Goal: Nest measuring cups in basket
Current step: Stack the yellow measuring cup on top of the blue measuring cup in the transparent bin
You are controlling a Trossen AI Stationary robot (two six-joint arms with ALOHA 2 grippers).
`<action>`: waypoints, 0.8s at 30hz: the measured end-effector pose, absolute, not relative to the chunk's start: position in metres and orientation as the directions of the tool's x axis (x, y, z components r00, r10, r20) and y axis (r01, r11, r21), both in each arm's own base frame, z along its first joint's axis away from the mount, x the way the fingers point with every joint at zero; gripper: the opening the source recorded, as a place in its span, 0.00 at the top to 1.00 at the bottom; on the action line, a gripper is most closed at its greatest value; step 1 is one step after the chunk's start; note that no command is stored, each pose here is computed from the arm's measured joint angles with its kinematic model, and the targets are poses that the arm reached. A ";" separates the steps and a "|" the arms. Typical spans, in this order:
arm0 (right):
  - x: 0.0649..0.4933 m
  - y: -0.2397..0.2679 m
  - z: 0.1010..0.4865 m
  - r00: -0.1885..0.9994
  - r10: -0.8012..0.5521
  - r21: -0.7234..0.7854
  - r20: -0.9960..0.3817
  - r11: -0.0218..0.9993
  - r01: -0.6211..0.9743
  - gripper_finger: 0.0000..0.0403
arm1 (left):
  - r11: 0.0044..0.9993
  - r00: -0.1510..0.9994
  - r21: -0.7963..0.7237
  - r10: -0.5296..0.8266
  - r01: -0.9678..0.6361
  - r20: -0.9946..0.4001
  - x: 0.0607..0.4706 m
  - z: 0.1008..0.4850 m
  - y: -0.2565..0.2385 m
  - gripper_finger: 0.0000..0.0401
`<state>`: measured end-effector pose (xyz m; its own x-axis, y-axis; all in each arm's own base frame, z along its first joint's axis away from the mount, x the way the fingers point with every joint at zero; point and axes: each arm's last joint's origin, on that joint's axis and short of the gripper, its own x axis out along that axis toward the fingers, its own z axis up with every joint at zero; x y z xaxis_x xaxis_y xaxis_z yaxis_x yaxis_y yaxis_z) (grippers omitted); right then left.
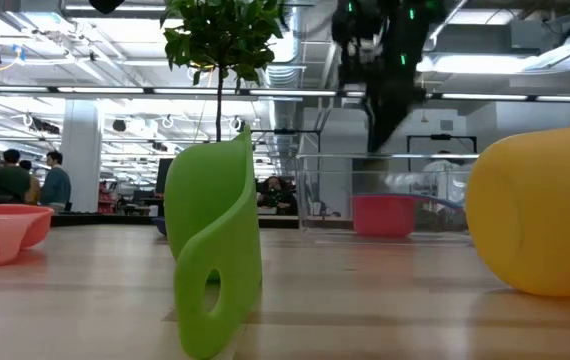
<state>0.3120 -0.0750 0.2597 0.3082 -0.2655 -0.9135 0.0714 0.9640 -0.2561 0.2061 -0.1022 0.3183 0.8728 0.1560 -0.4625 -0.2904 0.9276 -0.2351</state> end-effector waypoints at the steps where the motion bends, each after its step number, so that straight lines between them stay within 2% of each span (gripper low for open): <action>1: 0.314 -0.072 0.272 0.321 -0.233 -0.218 -0.918 0.972 0.084 0.75 | 0.927 0.873 -0.235 0.156 -0.291 -0.463 0.206 0.318 -0.102 0.74; 4: 0.311 -0.052 0.308 0.323 -0.029 0.002 -0.946 0.995 0.096 0.76 | 0.928 0.873 -0.238 0.150 -0.286 -0.465 0.206 0.318 -0.102 0.74; 7: 0.299 -0.022 0.339 0.324 0.202 0.262 -0.924 0.953 0.154 0.77 | 0.929 0.872 -0.239 0.147 -0.284 -0.466 0.206 0.318 -0.102 0.74; 10: 0.286 0.016 0.354 0.314 0.281 0.357 -0.907 0.908 0.219 0.79 | 0.929 0.871 -0.237 0.147 -0.284 -0.468 0.206 0.318 -0.102 0.74; 12: 0.278 0.044 0.359 0.322 0.251 0.339 -0.913 0.906 0.254 0.79 | 0.929 0.871 -0.236 0.148 -0.285 -0.469 0.206 0.318 -0.102 0.74; 18: 0.251 0.120 0.363 0.396 0.039 0.231 -0.917 0.863 0.450 0.80 | 0.931 0.869 -0.235 0.142 -0.281 -0.474 0.206 0.318 -0.102 0.74; 24: 0.233 0.193 0.340 0.496 -0.154 0.267 -0.854 0.690 0.673 0.80 | 0.928 0.869 -0.253 0.126 -0.274 -0.479 0.206 0.317 -0.103 0.74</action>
<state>0.2327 0.1930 0.3398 0.4965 -0.1536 -0.8543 0.6726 0.6902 0.2668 0.2057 -0.1029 0.3174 0.8688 0.1255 -0.4790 -0.2736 0.9280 -0.2531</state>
